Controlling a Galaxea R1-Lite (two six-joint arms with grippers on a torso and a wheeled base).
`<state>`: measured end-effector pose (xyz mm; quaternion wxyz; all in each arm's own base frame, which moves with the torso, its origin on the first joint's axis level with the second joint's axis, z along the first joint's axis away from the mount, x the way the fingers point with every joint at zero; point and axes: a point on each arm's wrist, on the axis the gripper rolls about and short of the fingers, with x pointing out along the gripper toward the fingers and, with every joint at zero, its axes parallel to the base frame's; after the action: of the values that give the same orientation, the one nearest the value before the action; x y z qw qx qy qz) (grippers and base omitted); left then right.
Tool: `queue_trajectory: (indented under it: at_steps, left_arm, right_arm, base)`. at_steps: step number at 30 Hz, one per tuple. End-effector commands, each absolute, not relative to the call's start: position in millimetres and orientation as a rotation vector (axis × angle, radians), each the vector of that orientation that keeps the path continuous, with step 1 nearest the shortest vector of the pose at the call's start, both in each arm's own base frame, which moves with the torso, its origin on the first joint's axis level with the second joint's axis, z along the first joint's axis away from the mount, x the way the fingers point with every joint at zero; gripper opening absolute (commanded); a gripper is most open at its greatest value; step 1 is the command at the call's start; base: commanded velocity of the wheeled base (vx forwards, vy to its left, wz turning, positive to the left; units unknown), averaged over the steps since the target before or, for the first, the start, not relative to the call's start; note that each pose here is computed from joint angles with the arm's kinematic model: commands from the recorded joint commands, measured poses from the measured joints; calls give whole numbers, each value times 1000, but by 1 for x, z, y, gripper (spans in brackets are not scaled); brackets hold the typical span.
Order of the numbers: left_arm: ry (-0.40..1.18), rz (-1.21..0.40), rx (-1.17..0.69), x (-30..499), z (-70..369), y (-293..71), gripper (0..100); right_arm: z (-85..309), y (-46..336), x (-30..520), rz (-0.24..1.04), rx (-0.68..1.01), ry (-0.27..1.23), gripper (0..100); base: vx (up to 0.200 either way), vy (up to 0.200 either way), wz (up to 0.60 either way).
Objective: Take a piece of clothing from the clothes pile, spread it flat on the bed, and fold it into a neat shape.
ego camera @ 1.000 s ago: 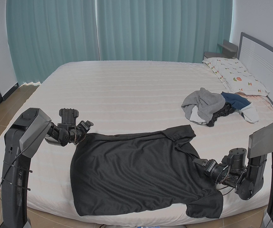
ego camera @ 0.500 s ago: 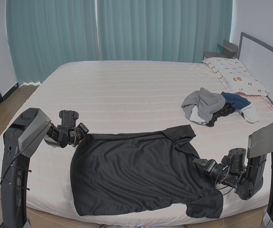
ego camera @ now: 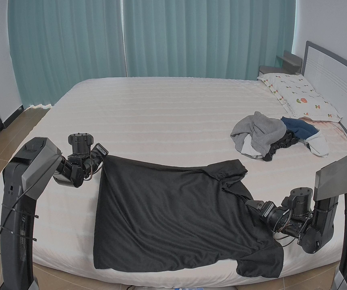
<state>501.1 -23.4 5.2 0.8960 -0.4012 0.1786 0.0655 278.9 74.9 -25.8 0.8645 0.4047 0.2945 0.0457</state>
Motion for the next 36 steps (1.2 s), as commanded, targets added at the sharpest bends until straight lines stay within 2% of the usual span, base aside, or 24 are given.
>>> queue_trajectory:
  at_steps: [1,11,16,17,21,26,30,36]
  left_arm:
    - [376,152,-828,505,-10,-23,0]
    - [277,202,-852,510,-7,-16,0]
    - [312,193,-844,506,-15,-22,0]
    - [321,185,-842,505,-17,-26,100]
    - [320,175,-847,505,-17,-27,100]
    - [323,196,-851,503,-17,-22,100]
    - [330,223,-886,494,-12,-13,100]
    - [338,245,-893,491,-14,-9,100]
  right_arm:
    - [-24,75,286,88,849,569,100]
    - [-14,81,312,46,850,417,100]
    - [-22,96,323,79,843,411,100]
    - [-22,99,326,86,839,403,100]
    - [-10,106,342,109,774,380,100]
    - [-3,116,359,114,681,422,100]
    - [0,120,382,133,506,431,100]
    - [-9,142,404,126,452,495,100]
  base:
    - [0,0,0]
    - [0,0,0]
    - [0,0,0]
    - [0,0,0]
    - [0,0,0]
    - [0,0,0]
    - [0,0,0]
    - [0,0,0]
